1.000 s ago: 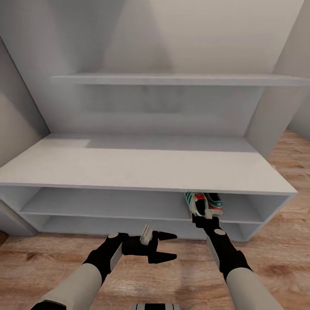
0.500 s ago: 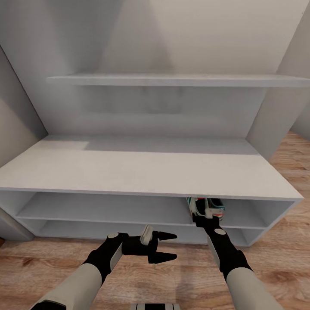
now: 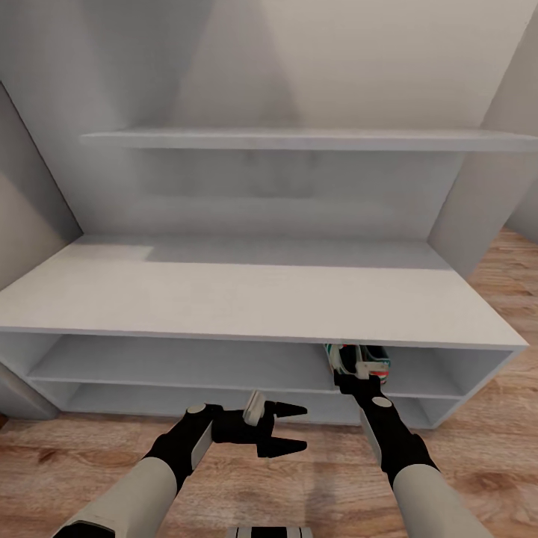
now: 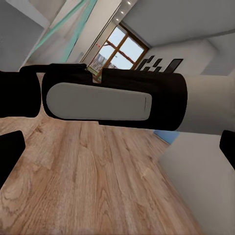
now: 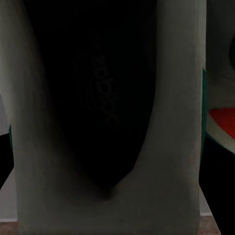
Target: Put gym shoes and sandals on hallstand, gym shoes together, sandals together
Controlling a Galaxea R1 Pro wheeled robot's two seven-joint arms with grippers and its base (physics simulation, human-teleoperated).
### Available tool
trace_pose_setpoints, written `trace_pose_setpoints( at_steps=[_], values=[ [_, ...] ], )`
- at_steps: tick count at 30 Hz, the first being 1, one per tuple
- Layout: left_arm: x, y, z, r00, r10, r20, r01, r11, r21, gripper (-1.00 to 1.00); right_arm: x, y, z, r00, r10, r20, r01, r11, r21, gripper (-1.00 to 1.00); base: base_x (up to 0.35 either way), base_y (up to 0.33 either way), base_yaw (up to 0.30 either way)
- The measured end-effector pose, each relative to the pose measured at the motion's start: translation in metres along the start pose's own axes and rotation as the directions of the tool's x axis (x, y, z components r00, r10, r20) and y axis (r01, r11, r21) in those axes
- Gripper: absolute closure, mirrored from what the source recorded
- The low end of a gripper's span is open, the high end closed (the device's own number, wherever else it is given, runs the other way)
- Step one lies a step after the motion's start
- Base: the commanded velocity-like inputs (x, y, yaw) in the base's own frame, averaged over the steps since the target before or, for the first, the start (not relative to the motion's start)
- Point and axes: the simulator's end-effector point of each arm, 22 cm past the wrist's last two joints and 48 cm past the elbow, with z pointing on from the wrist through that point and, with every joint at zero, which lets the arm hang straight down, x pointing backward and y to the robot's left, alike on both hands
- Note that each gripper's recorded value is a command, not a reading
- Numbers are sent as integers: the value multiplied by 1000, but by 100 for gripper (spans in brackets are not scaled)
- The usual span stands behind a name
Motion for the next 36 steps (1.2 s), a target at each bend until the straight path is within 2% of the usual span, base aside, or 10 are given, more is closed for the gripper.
trace_pose_setpoints(
  at_steps=[7,31,32,36],
  values=[
    [0,0,0,1000,0,0,0,1000,0,-100,0,0,0,1000,0,0,0,1000,1,100,162,0,0],
    [0,0,0,1000,-1,1,1,1000,1,-100,0,0,0,1000,-1,0,1,1000,1,100,30,0,0],
    [0,0,0,1000,-1,1,1,1000,1,-100,0,0,0,1000,-1,0,1,1000,1,-100,0,0,0],
    [0,0,0,1000,-2,1,2,1000,1,-100,5,0,0,1000,-1,-10,1,1000,-1,-100,0,0,0]
  ],
)
